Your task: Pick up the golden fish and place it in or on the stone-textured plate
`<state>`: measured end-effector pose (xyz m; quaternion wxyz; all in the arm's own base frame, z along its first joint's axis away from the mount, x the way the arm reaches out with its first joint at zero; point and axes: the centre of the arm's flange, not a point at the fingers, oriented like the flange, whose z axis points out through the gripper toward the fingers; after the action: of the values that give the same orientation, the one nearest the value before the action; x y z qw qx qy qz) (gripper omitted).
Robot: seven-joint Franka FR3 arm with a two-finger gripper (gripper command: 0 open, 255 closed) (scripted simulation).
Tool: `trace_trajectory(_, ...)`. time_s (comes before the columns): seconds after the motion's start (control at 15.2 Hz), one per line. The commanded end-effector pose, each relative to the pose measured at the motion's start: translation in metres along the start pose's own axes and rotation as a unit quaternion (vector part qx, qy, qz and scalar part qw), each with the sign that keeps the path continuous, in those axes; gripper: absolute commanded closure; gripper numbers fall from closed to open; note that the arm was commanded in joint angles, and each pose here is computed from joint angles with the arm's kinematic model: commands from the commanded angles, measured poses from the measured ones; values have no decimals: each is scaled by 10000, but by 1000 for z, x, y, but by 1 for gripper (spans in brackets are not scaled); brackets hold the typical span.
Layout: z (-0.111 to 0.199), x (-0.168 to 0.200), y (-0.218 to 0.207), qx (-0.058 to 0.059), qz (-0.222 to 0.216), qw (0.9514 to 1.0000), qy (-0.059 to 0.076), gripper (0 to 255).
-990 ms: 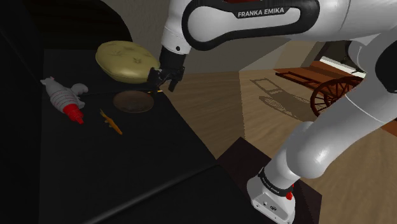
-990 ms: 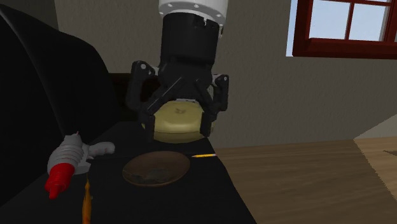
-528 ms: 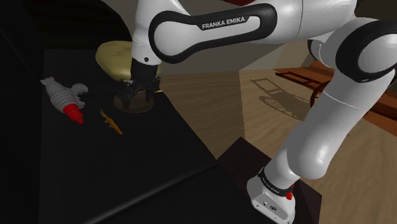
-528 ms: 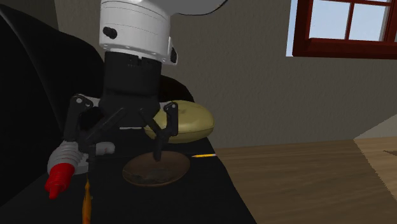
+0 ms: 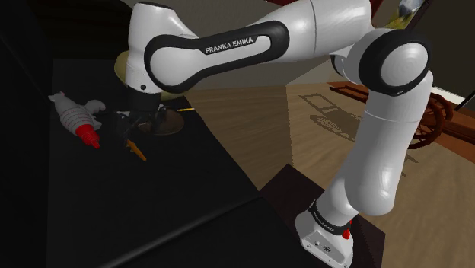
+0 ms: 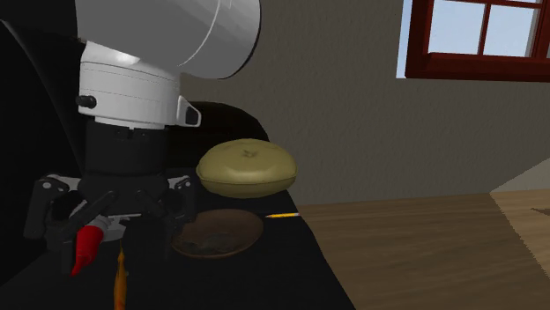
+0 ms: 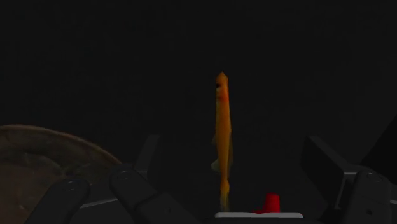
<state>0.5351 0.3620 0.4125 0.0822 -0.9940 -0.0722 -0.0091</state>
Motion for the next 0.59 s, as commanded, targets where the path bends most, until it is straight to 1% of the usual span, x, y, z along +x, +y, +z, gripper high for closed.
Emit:
trace_trajectory(0.0,11,1,-1,3,1,10000,0,0)
trace_trajectory(0.26,30,1,-1,3,1,10000,0,0)
trace_trajectory(0.53,30,1,-1,3,1,10000,0,0)
